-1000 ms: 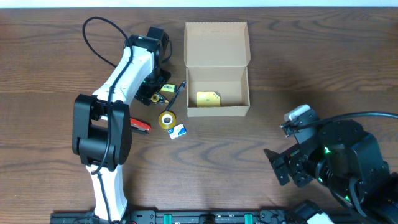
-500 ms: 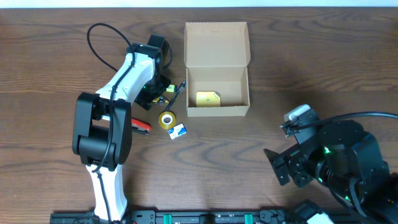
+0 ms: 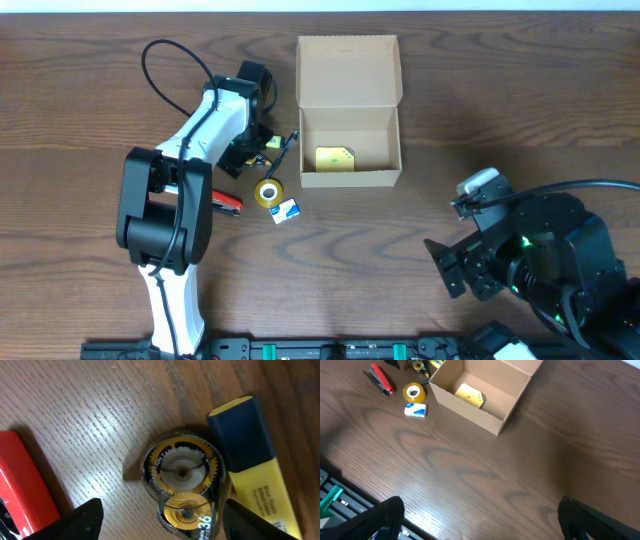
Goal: Pack container
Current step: 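Lower the left gripper and grasp the clear correction tape dispenser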
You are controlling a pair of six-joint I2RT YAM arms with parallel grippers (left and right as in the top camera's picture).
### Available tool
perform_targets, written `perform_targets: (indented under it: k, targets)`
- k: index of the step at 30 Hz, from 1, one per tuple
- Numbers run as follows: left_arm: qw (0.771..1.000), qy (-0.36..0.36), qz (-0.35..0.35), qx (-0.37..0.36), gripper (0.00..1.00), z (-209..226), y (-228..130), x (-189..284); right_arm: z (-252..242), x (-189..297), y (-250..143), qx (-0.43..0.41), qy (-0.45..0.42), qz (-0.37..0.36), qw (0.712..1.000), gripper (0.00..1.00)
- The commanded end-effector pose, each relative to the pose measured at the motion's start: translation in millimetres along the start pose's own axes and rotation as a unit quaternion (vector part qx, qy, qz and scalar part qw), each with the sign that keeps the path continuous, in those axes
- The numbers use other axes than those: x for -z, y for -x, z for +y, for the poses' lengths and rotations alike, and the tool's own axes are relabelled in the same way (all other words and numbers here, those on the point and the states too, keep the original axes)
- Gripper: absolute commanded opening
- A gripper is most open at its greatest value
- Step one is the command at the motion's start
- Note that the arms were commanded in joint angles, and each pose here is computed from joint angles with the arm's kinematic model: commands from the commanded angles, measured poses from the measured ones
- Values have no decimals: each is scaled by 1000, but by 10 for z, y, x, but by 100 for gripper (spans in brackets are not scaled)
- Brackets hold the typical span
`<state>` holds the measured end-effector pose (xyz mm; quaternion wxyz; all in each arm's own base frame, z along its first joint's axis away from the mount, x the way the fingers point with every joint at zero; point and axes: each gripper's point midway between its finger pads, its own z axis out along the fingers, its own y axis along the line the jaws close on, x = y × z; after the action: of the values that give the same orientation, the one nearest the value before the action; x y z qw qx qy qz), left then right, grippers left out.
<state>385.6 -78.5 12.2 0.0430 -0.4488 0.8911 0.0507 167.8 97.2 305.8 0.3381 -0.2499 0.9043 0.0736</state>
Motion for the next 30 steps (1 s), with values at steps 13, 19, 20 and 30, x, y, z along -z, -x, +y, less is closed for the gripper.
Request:
perform_targets:
  k: [13, 19, 20, 30]
  targets:
    - [1000, 12, 5, -1, 73, 86, -49, -211, -30, 1, -3, -13, -5, 0, 1000, 99]
    - [1000, 13, 2, -1, 57, 92, -39, -213, -30, 1, -3, -13, -5, 0, 1000, 99]
    - [1000, 14, 1, -1, 54, 95, -35, -214, -30, 1, -3, -13, -5, 0, 1000, 99]
    - [1000, 14, 0, -1, 40, 96, -32, -214, -30, 1, -3, -13, -5, 0, 1000, 99]
